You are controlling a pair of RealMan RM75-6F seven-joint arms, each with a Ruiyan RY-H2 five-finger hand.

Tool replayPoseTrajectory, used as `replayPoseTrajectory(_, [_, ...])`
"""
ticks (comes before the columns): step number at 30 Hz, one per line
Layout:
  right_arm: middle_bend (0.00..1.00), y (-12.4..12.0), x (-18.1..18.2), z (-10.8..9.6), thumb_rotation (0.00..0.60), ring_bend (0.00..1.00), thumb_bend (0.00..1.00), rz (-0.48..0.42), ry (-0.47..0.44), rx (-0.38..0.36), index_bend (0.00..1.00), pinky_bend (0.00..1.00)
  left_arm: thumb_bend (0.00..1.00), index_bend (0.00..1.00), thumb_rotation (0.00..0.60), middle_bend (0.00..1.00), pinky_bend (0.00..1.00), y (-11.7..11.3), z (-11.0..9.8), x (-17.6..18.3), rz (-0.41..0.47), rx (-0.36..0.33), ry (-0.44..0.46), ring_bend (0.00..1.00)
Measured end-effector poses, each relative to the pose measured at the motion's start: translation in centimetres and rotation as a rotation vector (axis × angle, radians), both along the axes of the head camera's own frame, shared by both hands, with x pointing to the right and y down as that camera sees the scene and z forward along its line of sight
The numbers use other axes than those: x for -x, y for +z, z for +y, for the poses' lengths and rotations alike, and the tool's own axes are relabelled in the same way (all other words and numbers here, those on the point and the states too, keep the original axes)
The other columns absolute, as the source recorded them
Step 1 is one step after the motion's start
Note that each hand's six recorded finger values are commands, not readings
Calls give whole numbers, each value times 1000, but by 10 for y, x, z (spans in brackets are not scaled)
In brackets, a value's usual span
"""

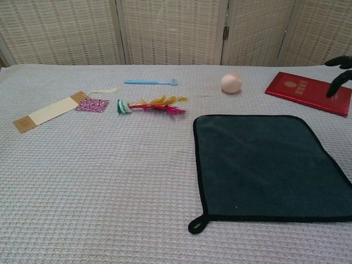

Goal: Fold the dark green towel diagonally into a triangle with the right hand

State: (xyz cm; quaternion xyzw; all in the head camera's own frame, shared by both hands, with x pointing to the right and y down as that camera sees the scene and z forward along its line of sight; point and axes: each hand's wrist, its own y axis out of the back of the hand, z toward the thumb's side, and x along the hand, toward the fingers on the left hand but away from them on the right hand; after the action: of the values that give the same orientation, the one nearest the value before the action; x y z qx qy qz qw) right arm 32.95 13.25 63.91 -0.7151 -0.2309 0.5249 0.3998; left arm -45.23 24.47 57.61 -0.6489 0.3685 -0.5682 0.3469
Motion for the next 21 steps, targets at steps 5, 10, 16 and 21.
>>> replayPoseTrajectory(5, [0,39,58,-42,600,0,425,-21,-75,85,381,0,585,14,600,16,0,-2,-1,3,20,2,-21,0])
replayPoseTrajectory(10, [0,73,108,-75,600,0,426,-19,-111,100,381,0,583,19,600,16,0,-7,-4,6,35,-14,-32,0])
replayPoseTrajectory(16, [0,115,153,-96,600,0,426,11,-115,127,381,0,583,20,600,16,0,-9,-7,14,44,-16,-55,0])
replayPoseTrajectory(21, [0,142,195,-97,600,0,426,12,-121,177,381,0,587,35,600,16,0,-12,-9,20,46,-22,-76,0])
